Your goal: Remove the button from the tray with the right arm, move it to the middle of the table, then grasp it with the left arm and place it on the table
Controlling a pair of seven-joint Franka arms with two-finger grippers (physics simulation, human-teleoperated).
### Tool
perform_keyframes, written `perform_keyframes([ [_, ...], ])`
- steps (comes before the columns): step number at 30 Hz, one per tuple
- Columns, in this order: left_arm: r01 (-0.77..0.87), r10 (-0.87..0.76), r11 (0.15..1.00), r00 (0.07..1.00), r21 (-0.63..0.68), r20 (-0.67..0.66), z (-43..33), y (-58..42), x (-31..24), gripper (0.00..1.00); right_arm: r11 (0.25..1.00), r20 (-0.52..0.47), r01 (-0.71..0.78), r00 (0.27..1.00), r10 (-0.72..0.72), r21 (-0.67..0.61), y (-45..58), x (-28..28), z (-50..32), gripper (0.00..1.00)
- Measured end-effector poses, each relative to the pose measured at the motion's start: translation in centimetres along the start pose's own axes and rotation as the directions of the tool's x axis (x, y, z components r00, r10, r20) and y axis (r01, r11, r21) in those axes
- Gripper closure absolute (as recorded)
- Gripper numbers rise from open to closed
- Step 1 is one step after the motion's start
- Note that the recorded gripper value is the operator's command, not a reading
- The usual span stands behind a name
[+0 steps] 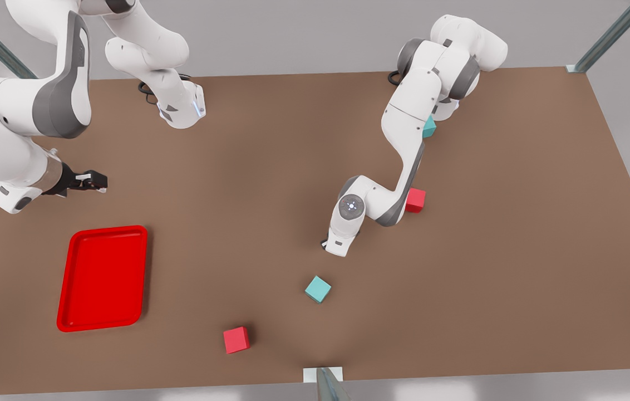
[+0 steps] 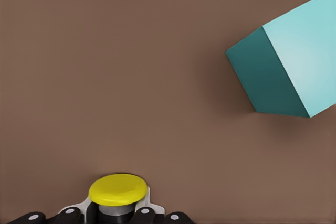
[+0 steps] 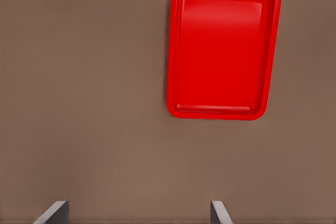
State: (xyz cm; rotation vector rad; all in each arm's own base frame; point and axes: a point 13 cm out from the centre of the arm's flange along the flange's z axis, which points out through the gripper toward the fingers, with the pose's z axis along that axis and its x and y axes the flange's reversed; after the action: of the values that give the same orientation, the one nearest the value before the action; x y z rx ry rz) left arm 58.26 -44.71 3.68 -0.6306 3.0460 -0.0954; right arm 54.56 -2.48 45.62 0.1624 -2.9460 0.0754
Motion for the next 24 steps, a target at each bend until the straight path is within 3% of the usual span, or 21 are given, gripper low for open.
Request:
perform_keyframes([
  [9,-0.024,0.022,0.999,0.998,0.029,0.053,-2.8,-1.8,-1.4,0.56,1.000,-0.017,0.004,1.000,-0.004,-0.002,0.2,-0.2,0.7,0.00],
  [14,-0.091,0.140,0.978,0.952,-0.185,0.271,-7.6,0.0,-4.8,0.56,1.000,-0.013,0.005,1.000,-0.005,-0.004,0.4,-0.3,0.6,0.00],
  [19,0.054,0.086,0.937,0.922,-0.344,0.379,-11.3,4.7,-8.1,0.56,1.000,-0.011,0.002,1.000,-0.003,-0.006,0.4,-0.4,0.6,0.00],
  [24,0.218,0.040,0.884,0.846,-0.413,0.532,-12.1,8.0,-10.5,0.56,1.000,-0.009,-0.001,1.000,0.001,-0.005,0.2,-0.3,0.5,0.00],
])
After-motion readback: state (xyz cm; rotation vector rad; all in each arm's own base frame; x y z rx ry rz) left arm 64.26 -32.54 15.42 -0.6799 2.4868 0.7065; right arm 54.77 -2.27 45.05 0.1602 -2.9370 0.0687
